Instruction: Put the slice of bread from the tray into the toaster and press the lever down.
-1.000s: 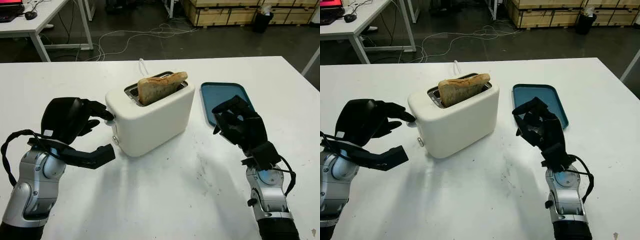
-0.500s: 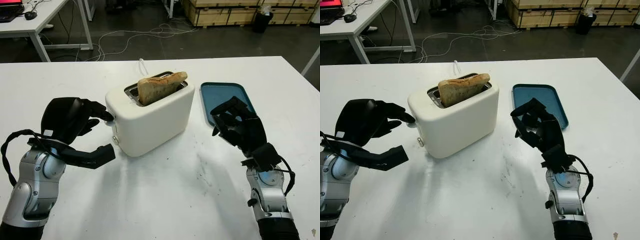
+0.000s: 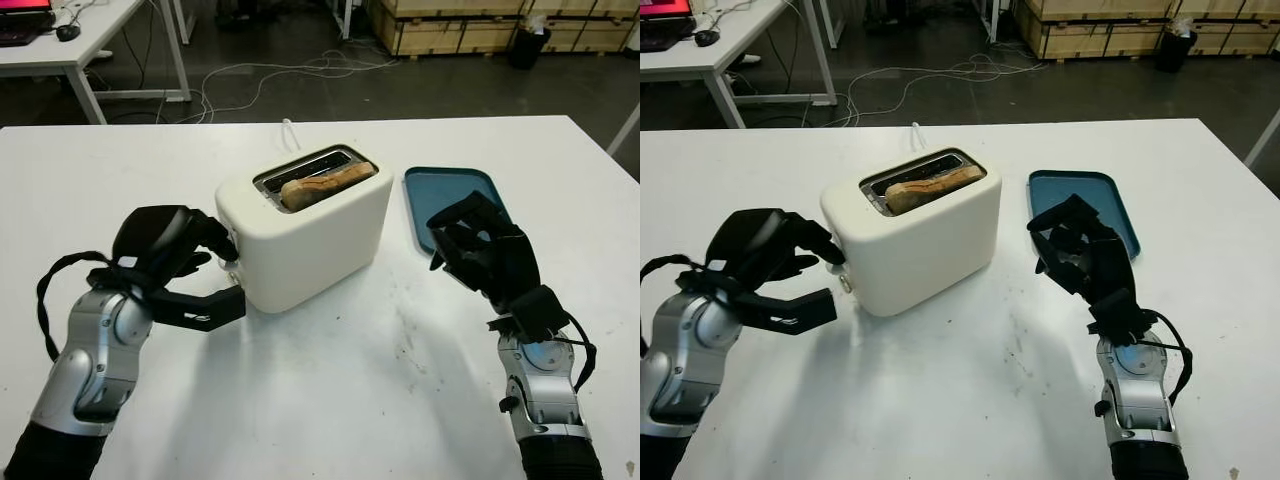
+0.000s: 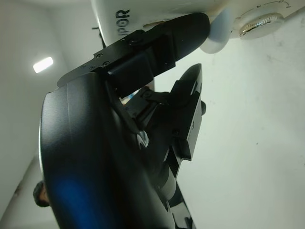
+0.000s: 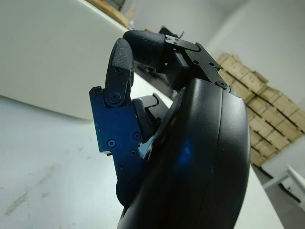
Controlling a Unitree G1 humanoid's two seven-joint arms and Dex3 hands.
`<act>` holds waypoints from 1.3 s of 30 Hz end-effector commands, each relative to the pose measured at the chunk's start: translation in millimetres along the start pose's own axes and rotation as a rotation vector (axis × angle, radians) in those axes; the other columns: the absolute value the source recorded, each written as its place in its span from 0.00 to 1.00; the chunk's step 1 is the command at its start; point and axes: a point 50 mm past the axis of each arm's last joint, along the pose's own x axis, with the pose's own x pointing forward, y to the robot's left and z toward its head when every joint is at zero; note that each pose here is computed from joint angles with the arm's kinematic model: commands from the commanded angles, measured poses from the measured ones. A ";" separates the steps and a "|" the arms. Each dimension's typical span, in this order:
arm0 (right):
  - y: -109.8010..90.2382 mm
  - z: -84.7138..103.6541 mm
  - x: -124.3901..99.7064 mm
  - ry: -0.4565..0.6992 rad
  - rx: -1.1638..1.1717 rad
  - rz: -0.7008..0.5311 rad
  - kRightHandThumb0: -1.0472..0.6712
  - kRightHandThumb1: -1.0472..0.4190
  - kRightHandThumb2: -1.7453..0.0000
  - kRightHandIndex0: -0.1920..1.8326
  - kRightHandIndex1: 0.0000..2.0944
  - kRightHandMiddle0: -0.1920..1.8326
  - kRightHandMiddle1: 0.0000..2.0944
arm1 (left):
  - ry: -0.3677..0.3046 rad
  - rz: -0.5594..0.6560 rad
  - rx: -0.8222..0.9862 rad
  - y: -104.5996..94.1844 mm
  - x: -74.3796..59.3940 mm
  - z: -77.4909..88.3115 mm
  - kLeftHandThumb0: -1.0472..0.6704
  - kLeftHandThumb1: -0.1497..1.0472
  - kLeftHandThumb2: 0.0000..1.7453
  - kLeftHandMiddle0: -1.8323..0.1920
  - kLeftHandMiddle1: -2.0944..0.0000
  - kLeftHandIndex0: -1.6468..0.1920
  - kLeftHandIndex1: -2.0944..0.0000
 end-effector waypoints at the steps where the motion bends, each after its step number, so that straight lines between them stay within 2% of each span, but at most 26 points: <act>1: -4.7 3.8 -0.4 -0.027 -0.011 -0.002 0.36 0.09 0.77 0.52 0.83 0.36 0.83 | -0.027 -0.106 -0.015 -28.1 0.1 6.7 0.67 0.84 0.00 0.34 0.37 0.22 0.98; 14: -10.5 4.5 -4.3 -0.028 -0.013 0.008 0.36 0.09 0.78 0.52 0.83 0.36 0.83 | 0.030 -0.092 -0.111 -55.1 -5.5 9.7 0.69 0.88 0.01 0.37 0.36 0.22 0.99; 16: -11.4 5.0 -5.0 -0.028 -0.025 0.009 0.36 0.09 0.78 0.53 0.83 0.36 0.83 | 0.068 -0.108 -0.140 -65.1 -7.7 8.7 0.68 0.89 0.03 0.40 0.34 0.20 0.98; 18: -13.0 4.6 -6.2 -0.025 -0.035 0.009 0.36 0.09 0.78 0.53 0.83 0.36 0.83 | 0.110 -0.126 -0.169 -77.9 -9.6 6.7 0.68 0.89 0.04 0.44 0.28 0.16 0.96; 20: -14.5 3.9 -7.4 -0.021 -0.043 0.008 0.36 0.09 0.78 0.53 0.83 0.36 0.83 | 0.158 -0.152 -0.203 -88.6 -10.6 5.2 0.69 0.89 0.06 0.47 0.29 0.18 0.97; 24: -17.7 2.0 -11.6 0.003 -0.030 -0.002 0.35 0.09 0.79 0.52 0.83 0.36 0.83 | 0.302 -0.279 -0.272 -122.9 -13.9 1.3 0.71 0.89 0.15 0.48 0.43 0.20 0.98; 25: -18.2 1.5 -12.5 0.008 -0.028 -0.004 0.35 0.09 0.79 0.52 0.83 0.36 0.83 | 0.319 -0.333 -0.279 -130.6 -14.7 0.8 0.71 0.89 0.16 0.48 0.48 0.20 0.98; 27: -18.7 0.8 -13.7 0.009 -0.026 0.000 0.35 0.09 0.79 0.52 0.83 0.36 0.83 | 0.355 -0.460 -0.302 -141.8 -15.4 2.3 0.68 0.89 0.18 0.48 0.52 0.20 0.98; 29: -18.8 0.1 -13.6 0.003 -0.028 0.007 0.36 0.09 0.79 0.52 0.83 0.36 0.83 | 0.364 -0.523 -0.307 -141.7 -14.3 6.0 0.66 0.89 0.17 0.50 0.55 0.24 1.00; 32: -17.4 0.5 -12.0 0.003 -0.034 0.013 0.35 0.09 0.79 0.53 0.83 0.36 0.83 | 0.346 -0.544 -0.287 -134.7 -9.3 8.6 0.65 0.89 0.17 0.49 0.55 0.24 0.99; 39: -13.8 2.3 -10.5 -0.010 -0.043 0.023 0.35 0.09 0.79 0.52 0.83 0.36 0.83 | 0.239 -0.485 -0.250 -104.7 -4.9 18.6 0.66 0.89 0.13 0.42 0.53 0.17 0.96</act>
